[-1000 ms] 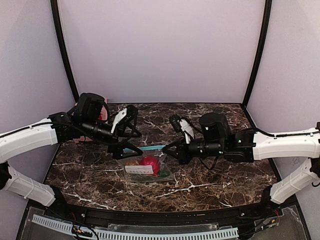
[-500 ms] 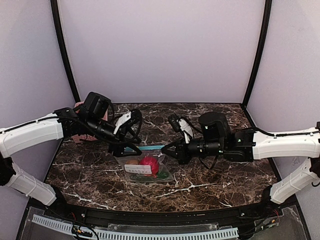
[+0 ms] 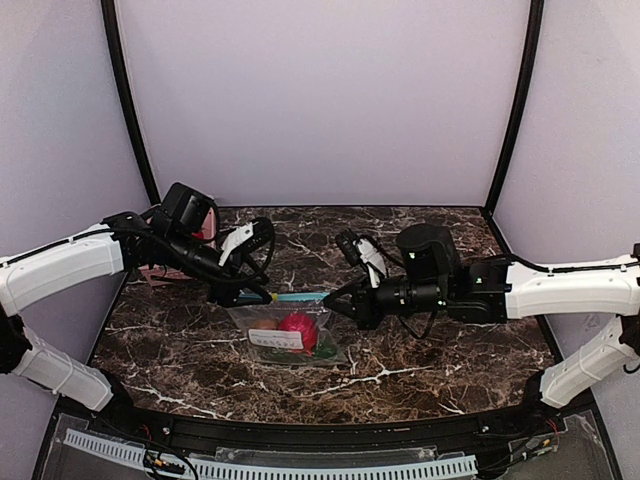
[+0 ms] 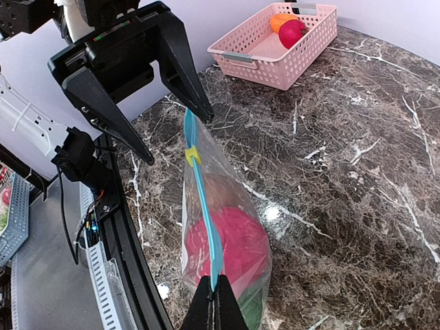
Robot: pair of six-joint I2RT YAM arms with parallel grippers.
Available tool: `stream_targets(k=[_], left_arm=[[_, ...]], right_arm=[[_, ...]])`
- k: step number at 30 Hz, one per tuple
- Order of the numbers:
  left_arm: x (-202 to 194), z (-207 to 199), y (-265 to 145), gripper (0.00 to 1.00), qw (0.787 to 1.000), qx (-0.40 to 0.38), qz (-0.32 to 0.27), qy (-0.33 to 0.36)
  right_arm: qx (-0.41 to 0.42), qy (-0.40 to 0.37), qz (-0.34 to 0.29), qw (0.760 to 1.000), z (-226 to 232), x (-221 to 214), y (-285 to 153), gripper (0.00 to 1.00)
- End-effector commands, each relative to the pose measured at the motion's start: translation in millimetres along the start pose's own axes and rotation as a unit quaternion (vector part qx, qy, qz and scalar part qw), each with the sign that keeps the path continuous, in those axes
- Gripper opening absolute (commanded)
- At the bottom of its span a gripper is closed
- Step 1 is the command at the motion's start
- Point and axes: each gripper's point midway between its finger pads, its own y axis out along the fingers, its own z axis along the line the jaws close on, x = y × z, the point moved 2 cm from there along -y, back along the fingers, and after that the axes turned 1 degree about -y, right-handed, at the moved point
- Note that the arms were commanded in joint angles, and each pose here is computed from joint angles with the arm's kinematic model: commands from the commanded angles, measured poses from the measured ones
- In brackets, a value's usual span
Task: Place the food in the zip-top bag and seal the zipper
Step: Zip the zipper of the food storage bag.
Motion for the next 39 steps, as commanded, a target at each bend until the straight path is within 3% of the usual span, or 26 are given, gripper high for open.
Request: stream_targets(k=[1,18,24,39], left_arm=[[-3.9,-3.1,0.0,0.51,1.0,-0.015,0.001,-0.004],[0.5,-5.7,15.2,0.31,0.997,-0.068,-0.013,-0.029],[-1.8,-4.6,16.1,0.16,0.997,-0.067,-0.005,-0.033],[-7.2,-0.5,13.2,0.19,0.999,-0.041,0.008,-0.028]], right_arm=[[0.015,-0.012,-0.021,1.0,8.7,17.7,-3.5,0.0],[0.018,-0.011,-0.014,1.0,8.9,16.6,1.0,0.0],[0.005,-0.01,-0.019,1.0,5.6,17.7,-1.3,0.0],[-0.009,-0.006,-0.018,1.0,1.6,16.6,-3.8,0.0]])
